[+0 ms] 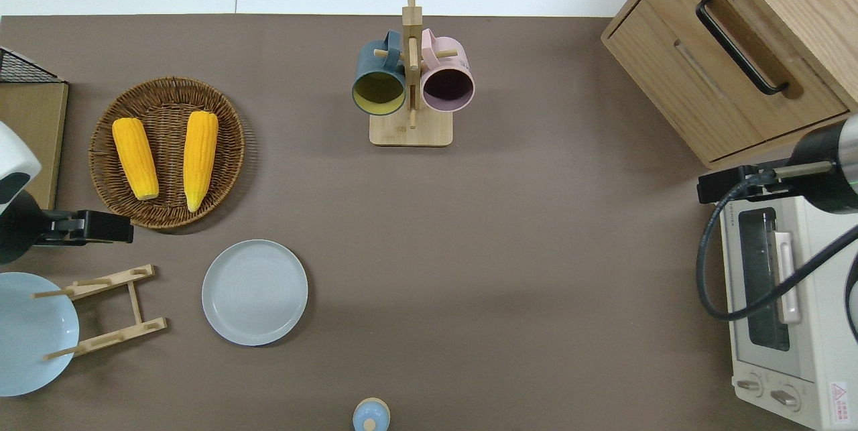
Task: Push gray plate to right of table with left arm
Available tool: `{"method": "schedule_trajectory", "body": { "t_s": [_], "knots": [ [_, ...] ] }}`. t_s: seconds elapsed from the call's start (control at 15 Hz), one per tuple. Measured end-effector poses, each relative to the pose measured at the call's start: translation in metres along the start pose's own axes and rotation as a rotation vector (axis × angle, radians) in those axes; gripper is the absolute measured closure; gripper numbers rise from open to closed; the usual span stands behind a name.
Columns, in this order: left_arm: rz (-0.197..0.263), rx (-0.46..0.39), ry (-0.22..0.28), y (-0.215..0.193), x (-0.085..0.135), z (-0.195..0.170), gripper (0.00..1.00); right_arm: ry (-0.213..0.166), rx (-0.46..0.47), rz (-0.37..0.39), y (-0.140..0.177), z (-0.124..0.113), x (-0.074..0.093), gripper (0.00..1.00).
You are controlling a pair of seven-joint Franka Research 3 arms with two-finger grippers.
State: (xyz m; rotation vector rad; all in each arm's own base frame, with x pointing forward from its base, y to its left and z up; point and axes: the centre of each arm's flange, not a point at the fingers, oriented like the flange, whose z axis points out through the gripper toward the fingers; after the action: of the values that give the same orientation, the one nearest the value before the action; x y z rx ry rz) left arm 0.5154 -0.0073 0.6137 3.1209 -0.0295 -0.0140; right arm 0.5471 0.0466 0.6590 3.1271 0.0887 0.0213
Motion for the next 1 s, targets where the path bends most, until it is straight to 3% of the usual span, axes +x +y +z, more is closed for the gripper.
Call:
{"method": "schedule_trajectory", "body": {
  "t_s": [0.4,1.0],
  "knots": [
    [0.005,0.0,0.023,0.003,-0.008,-0.037,0.0,0.0,0.0,0.0,0.0,0.0,0.0,0.01],
    [-0.007,-0.002,-0.02,-0.003,-0.007,-0.028,0.0,0.0,0.0,0.0,0.0,0.0,0.0,0.01]
  ]
}}
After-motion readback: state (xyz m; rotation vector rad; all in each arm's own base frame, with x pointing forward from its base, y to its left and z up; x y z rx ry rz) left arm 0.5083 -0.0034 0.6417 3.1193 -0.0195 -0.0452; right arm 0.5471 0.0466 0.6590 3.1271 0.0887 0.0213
